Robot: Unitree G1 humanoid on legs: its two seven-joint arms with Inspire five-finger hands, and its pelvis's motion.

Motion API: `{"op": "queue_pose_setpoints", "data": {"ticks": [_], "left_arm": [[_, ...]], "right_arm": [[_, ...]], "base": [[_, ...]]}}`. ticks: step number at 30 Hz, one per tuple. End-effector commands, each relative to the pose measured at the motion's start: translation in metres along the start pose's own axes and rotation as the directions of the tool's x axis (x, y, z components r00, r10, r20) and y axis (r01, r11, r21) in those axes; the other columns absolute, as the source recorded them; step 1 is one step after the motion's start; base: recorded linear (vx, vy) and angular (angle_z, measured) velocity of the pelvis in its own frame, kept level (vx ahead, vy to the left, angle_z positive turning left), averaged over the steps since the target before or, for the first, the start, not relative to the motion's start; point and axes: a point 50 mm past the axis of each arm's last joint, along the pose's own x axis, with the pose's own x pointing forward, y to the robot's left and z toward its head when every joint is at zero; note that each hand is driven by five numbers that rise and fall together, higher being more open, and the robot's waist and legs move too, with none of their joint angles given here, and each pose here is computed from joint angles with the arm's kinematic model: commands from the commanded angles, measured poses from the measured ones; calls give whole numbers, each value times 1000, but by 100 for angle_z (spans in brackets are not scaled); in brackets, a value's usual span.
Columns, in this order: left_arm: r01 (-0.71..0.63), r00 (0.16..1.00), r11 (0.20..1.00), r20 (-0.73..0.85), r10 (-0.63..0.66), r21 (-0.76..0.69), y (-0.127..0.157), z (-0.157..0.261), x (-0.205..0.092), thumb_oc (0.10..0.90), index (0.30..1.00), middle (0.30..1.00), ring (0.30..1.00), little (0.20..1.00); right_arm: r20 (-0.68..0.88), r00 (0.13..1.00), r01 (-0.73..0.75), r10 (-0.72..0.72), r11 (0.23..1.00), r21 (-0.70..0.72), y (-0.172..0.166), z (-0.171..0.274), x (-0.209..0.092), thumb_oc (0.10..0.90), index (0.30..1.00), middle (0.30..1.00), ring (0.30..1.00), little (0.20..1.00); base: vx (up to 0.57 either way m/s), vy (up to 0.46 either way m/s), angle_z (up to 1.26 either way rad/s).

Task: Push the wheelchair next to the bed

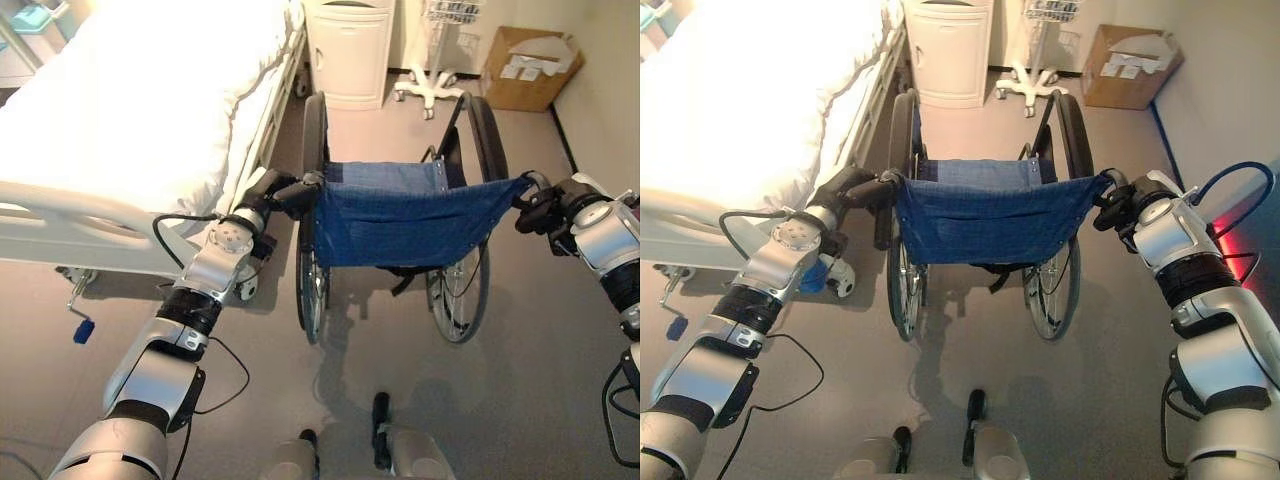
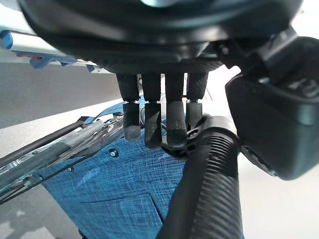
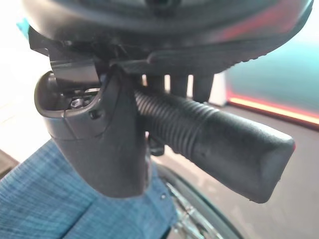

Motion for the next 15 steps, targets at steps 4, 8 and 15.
{"op": "queue_pose_setpoints", "data": {"ticks": [4, 8, 15], "left_arm": [[304, 928, 948, -255, -272, 95, -85, -74, -24, 400, 300, 300, 300, 300], [308, 920, 946, -286, -269, 103, -80, -83, -30, 400, 300, 300, 300, 300], [225, 915, 974, -352, -200, 30, -62, -106, -38, 400, 300, 300, 300, 300]], "right_arm": [[410, 890, -194, 201, 979, -59, 37, 93, -30, 400, 300, 300, 300, 300], [371, 900, -237, 230, 971, -28, 62, 79, -25, 400, 300, 300, 300, 300], [338, 886, -321, 317, 946, -46, 83, 72, -23, 400, 300, 300, 300, 300]], "base": [[465, -131, 16], [482, -72, -30], [479, 176, -76]]}}
